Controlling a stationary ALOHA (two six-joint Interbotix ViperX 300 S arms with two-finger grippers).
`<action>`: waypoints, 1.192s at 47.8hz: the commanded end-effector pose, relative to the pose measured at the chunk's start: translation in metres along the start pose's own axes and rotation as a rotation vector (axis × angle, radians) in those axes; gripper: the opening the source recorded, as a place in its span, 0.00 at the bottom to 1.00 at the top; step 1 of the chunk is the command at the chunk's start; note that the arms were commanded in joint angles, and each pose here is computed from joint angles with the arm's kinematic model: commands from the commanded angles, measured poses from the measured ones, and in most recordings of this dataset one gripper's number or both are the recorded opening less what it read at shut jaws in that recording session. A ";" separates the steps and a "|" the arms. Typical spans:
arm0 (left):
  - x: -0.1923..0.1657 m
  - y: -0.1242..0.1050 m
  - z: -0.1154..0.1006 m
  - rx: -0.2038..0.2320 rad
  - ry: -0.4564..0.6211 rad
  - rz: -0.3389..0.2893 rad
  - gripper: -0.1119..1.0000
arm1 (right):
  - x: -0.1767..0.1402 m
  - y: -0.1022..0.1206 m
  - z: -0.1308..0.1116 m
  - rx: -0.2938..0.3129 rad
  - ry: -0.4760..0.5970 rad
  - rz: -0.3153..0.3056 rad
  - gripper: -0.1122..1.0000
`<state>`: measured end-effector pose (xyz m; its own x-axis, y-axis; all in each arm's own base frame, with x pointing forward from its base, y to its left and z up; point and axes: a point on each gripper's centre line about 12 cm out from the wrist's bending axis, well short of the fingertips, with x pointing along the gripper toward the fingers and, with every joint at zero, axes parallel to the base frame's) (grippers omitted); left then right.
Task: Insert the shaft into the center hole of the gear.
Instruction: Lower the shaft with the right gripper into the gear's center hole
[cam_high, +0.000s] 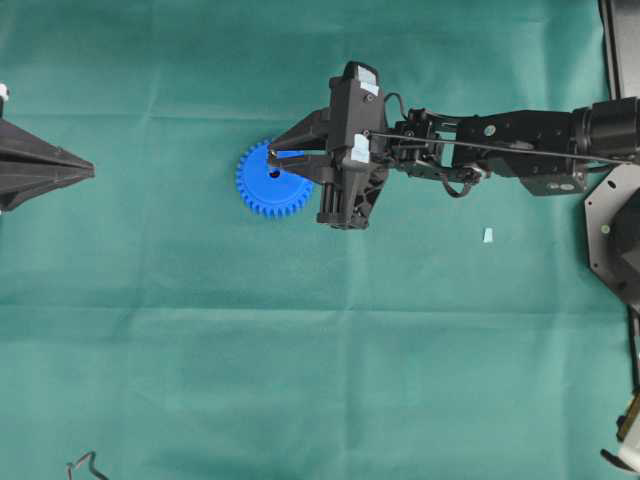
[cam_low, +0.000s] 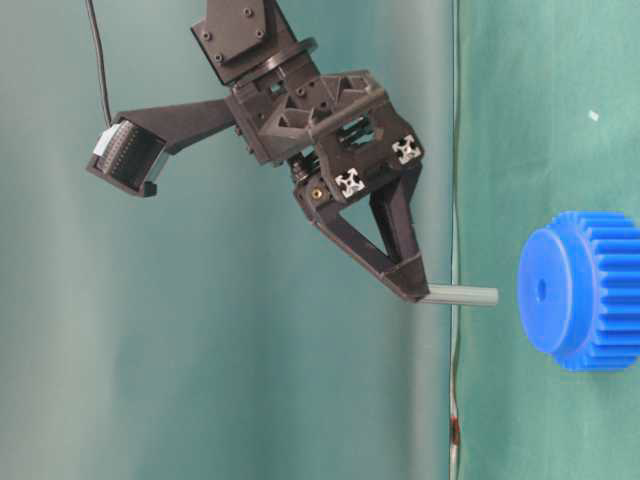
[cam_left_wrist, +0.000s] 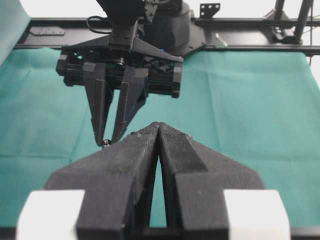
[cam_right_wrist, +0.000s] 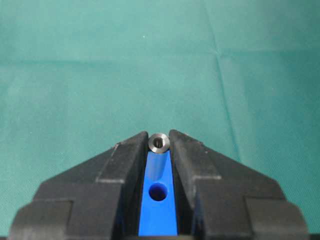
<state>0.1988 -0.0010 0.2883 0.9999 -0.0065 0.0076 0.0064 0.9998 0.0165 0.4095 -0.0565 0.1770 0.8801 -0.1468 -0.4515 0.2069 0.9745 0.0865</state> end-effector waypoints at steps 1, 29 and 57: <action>0.002 0.000 0.010 0.005 -0.025 0.000 0.10 | 0.001 0.001 0.005 0.006 -0.017 0.001 0.26; 0.002 0.000 0.010 0.000 -0.026 0.001 0.10 | 0.017 -0.002 -0.015 0.010 0.027 -0.010 0.26; 0.002 0.000 0.010 0.002 -0.026 0.000 0.10 | 0.003 -0.005 0.003 0.010 -0.035 -0.014 0.26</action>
<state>0.1988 -0.0011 0.2882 0.9999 -0.0068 0.0076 0.0067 0.9999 0.0150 0.4095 -0.0629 0.1667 0.8734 -0.1637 -0.4587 0.2273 0.9700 0.0865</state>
